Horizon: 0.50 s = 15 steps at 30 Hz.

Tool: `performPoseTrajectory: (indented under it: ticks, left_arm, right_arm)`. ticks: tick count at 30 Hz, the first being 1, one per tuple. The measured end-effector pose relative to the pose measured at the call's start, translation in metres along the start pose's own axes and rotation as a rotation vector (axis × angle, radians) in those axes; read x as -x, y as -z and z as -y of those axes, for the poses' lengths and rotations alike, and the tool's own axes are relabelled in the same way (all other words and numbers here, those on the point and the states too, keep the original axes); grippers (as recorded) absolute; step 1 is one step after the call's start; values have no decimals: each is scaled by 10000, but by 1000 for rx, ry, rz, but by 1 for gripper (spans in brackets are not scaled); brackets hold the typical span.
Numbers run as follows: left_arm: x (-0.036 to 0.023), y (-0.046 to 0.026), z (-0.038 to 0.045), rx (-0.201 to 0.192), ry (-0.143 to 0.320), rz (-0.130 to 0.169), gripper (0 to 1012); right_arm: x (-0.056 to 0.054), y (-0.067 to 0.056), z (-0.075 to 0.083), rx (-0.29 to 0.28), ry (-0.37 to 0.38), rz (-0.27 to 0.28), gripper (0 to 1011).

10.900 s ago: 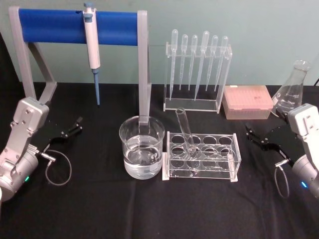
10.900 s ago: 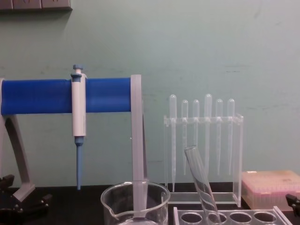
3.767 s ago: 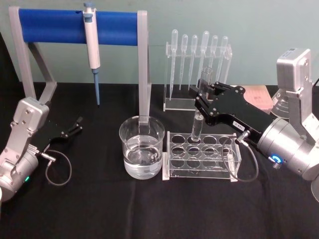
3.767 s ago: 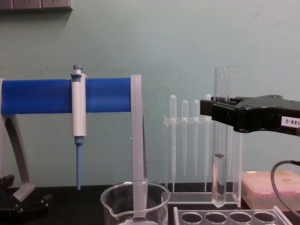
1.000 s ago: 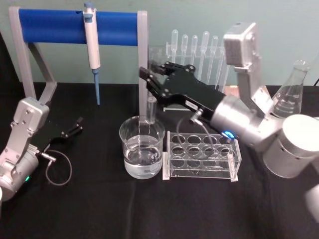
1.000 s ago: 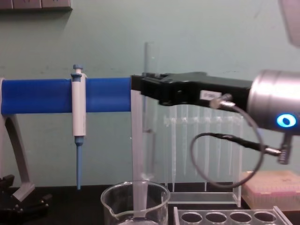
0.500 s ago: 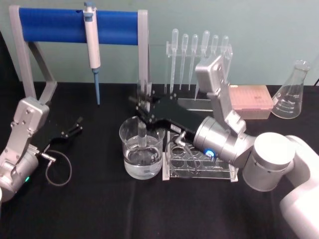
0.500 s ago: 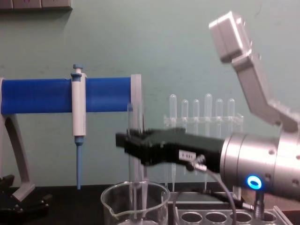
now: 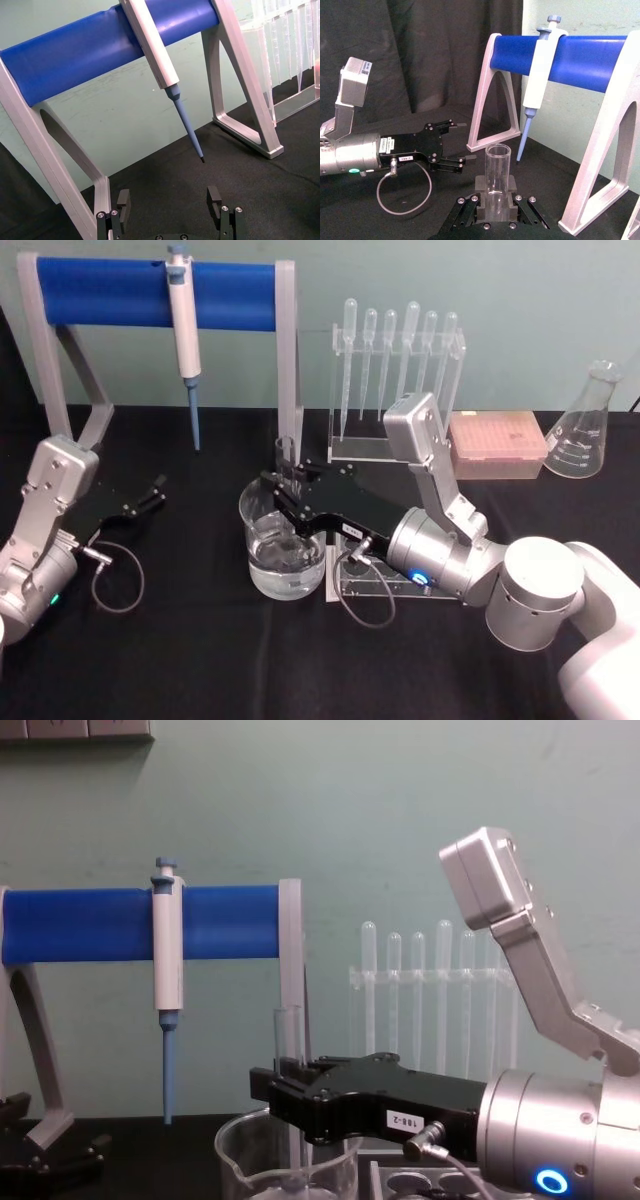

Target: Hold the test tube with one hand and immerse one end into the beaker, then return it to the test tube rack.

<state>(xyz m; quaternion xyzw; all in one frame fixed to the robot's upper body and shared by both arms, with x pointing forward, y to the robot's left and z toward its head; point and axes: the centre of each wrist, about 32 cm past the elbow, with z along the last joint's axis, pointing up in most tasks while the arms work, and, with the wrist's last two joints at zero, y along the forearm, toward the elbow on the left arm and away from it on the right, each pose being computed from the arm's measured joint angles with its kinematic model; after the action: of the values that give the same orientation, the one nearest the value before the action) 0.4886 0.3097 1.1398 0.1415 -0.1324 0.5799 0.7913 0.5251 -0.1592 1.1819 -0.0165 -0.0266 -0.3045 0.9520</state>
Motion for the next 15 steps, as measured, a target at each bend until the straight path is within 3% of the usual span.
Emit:
performPoseTrajectory:
  ticks: [15]
  left_arm:
    - [0, 0, 0, 0, 0, 0, 1000]
  right_arm:
    - [-8, -10, 0, -2, 2, 0, 228]
